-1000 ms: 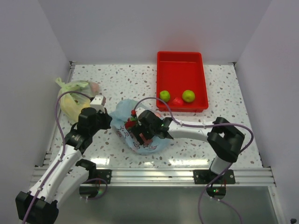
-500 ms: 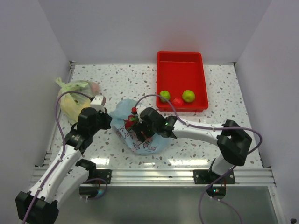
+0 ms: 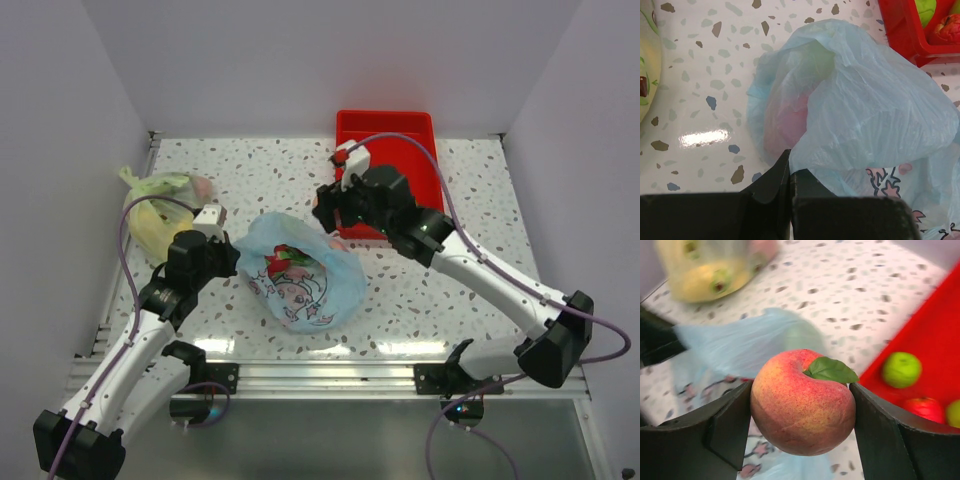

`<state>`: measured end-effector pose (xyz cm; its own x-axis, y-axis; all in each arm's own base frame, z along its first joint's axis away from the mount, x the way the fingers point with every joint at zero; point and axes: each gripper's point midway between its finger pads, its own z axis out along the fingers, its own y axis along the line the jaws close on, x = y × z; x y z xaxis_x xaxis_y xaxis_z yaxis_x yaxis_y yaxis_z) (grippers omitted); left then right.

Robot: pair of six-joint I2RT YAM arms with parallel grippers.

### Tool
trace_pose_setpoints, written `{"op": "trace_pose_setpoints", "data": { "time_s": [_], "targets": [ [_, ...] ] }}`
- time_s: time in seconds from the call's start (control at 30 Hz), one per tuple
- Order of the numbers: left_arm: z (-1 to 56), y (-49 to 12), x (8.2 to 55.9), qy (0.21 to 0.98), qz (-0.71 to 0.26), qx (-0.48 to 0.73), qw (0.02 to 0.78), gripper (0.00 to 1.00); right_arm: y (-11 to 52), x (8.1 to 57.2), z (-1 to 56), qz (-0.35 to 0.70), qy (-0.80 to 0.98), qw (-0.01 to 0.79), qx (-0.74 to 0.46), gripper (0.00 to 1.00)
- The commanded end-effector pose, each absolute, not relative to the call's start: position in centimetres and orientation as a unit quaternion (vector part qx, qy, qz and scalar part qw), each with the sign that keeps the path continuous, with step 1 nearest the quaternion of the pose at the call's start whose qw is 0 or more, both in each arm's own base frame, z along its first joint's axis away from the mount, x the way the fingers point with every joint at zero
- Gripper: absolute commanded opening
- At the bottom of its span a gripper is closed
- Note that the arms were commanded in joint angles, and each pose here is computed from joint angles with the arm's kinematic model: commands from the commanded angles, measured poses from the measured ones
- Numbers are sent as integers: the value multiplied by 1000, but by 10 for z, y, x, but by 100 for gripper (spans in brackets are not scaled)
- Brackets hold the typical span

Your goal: Untie the knot of the plastic bag and take out the fruit

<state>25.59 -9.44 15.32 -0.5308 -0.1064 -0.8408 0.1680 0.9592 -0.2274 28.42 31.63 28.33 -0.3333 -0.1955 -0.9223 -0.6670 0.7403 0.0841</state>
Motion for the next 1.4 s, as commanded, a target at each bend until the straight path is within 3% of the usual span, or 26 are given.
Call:
{"op": "trace_pose_setpoints", "data": {
  "time_s": [0.0, 0.17, 0.37, 0.5, 0.53, 0.57, 0.7, 0.93, 1.2, 1.37],
  "targets": [
    [161, -95, 261, 853, -142, 28, 502, 0, 258, 341, 291, 167, 802, 538, -197, 60],
    [160, -95, 262, 854, -141, 29, 500, 0, 186, 412, 260, 110, 837, 534, -56, 63],
    [159, -95, 262, 855, -141, 29, 498, 0, 151, 470, 212, 105, 860, 498, 24, 65],
    [160, -99, 261, 855, -150, 34, 496, 0, 151, 492, 177, 98, 878, 468, 32, 75],
    [159, -98, 261, 855, -148, 33, 495, 0, 154, 497, 166, 97, 883, 459, 29, 88],
    [160, -98, 261, 855, -149, 34, 496, 0, 156, 499, 165, 100, 883, 458, 27, 94],
    [159, -98, 261, 855, -150, 35, 496, 0, 161, 500, 167, 109, 885, 452, 16, 99],
    [162, -99, 261, 852, -150, 38, 500, 0, 183, 462, 206, 139, 870, 470, -56, 99],
    [164, -99, 261, 850, -152, 38, 503, 0, 243, 368, 248, 197, 836, 490, -152, 97],
    [188, -106, 268, 837, -172, 36, 518, 0, 267, 305, 230, 263, 827, 465, -172, 96]
  ]
}}
